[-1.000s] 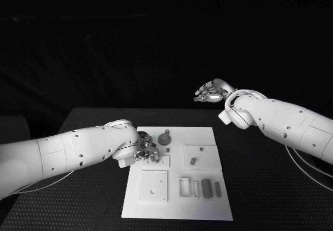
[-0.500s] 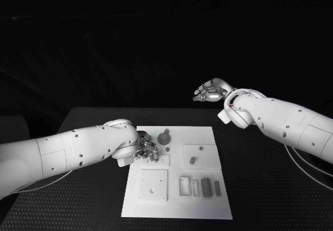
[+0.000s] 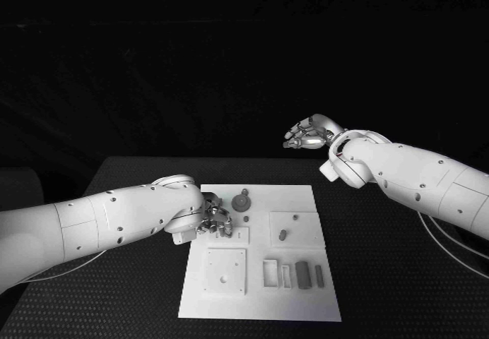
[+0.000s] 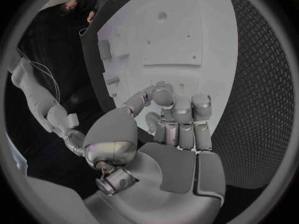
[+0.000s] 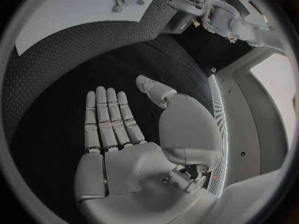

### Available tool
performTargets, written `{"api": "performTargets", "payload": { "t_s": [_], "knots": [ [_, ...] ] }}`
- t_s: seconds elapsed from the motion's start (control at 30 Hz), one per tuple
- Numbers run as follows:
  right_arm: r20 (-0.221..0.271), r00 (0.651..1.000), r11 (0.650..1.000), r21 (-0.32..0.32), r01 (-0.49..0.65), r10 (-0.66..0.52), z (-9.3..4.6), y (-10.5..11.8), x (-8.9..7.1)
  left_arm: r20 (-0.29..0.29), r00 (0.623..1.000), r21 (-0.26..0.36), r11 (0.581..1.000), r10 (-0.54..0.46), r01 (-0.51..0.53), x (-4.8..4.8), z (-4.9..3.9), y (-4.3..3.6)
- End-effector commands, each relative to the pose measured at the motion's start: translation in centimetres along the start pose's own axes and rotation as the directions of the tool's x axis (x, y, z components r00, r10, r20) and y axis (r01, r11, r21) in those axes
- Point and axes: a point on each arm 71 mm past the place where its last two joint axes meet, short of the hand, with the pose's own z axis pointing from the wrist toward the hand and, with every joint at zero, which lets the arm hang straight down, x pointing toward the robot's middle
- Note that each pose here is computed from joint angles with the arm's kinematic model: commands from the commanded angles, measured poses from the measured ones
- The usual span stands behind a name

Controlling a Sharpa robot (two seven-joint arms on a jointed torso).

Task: Assemble the parts on the task board

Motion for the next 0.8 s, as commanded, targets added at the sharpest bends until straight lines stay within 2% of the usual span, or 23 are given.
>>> {"api": "performTargets", "payload": {
  "t_s": [0.03,0.8],
  "knots": [
    [-0.015,1.000,1.000,-0.015,0.000,0.000,0.01,0.21,0.17,-0.007,1.000,0.004,1.000,0.018,-0.018,0.11,0.04,-0.15],
    [-0.024,1.000,1.000,-0.019,0.000,-0.001,-0.02,0.38,0.39,0.003,0.999,0.000,0.999,0.046,-0.046,0.22,0.42,-0.09]
  ]
}}
